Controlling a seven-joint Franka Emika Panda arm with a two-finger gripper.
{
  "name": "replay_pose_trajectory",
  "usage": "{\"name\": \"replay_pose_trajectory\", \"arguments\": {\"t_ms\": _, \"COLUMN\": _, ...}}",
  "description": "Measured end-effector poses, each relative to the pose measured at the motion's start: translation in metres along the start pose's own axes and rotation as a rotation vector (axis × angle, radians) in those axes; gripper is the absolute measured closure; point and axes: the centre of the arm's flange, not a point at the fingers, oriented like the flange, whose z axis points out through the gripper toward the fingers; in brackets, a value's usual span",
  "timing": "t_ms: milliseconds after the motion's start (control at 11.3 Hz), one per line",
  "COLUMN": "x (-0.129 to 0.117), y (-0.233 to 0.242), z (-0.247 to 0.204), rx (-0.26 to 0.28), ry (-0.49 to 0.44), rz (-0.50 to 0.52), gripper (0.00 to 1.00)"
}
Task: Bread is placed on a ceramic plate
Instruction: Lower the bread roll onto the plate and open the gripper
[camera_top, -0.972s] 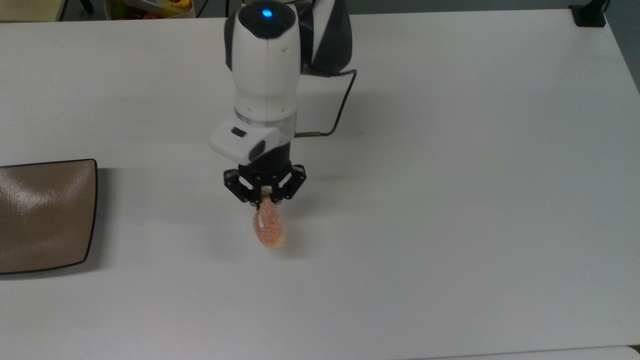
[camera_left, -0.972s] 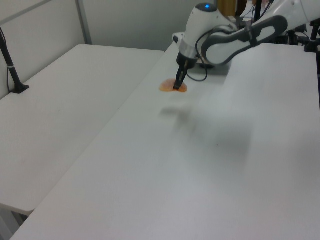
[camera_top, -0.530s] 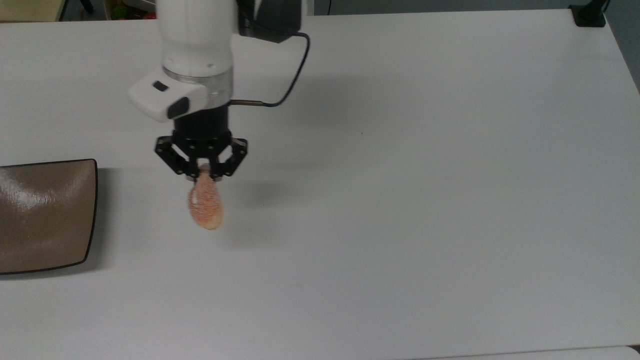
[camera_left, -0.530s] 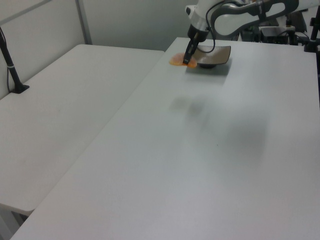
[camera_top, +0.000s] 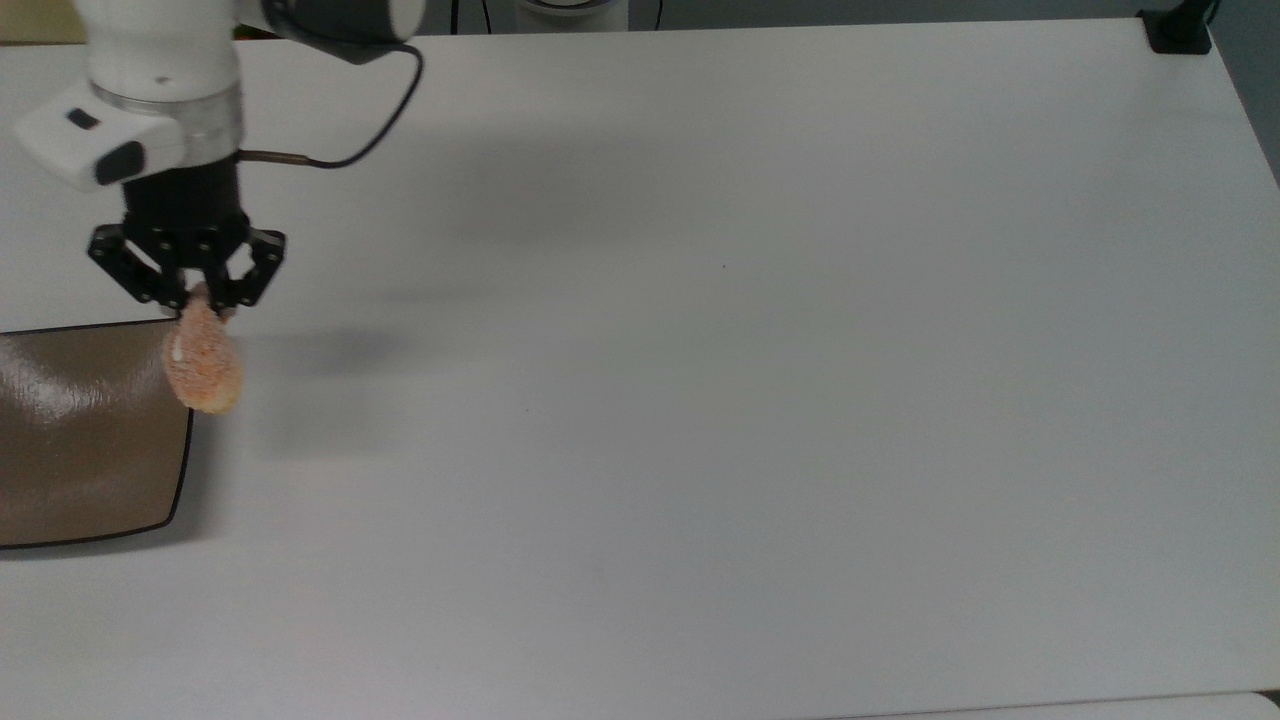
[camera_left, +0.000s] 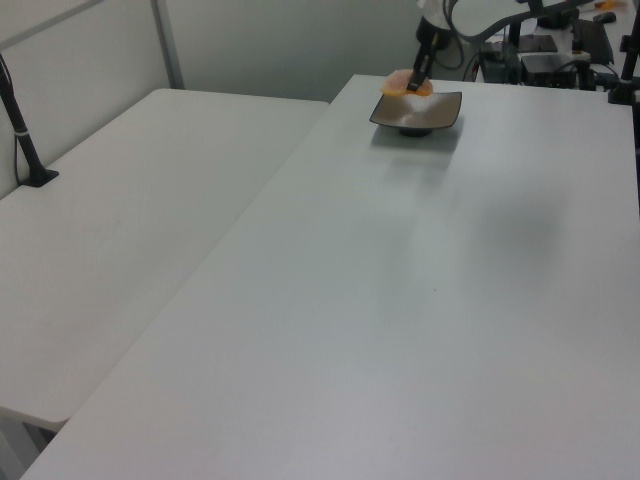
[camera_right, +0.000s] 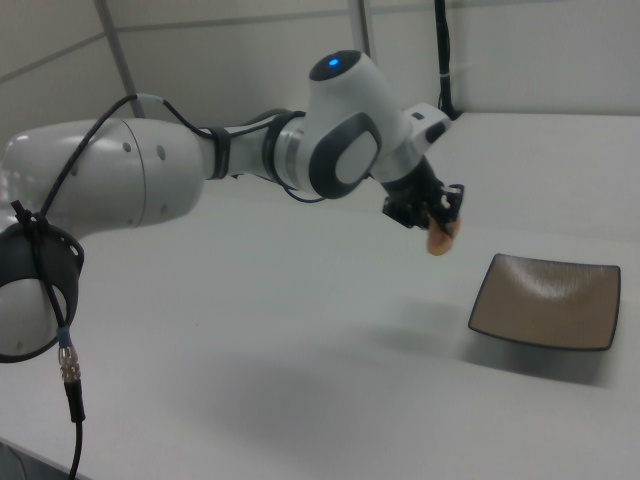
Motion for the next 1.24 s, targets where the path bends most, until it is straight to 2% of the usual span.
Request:
{"name": "replay_pose_trajectory", "arguments": {"t_ms": 265, "x": -0.023, "y": 0.048, "z": 0.02, "rx": -0.051, "ry": 0.064, "rz": 0.011, "gripper": 0.82}}
{"name": "replay_pose_trajectory", "arguments": {"t_ms": 619, "x": -0.042, "y": 0.069, "z": 0.081, "rx": -0.127, "ry": 0.147, "rz": 0.037, "gripper": 0.82}}
{"name": "replay_pose_trajectory", "arguments": {"t_ms": 972, "x": -0.068, "y": 0.091, "z": 0.128, "rx": -0.154, "ry": 0.124, "rz": 0.055, "gripper": 0.82}}
{"name": "replay_pose_trajectory", "arguments": {"t_ms": 1237, "x": -0.076, "y": 0.094, "z": 0.148, "rx": -0.175, "ry": 0.133, "rz": 0.055, "gripper": 0.82}}
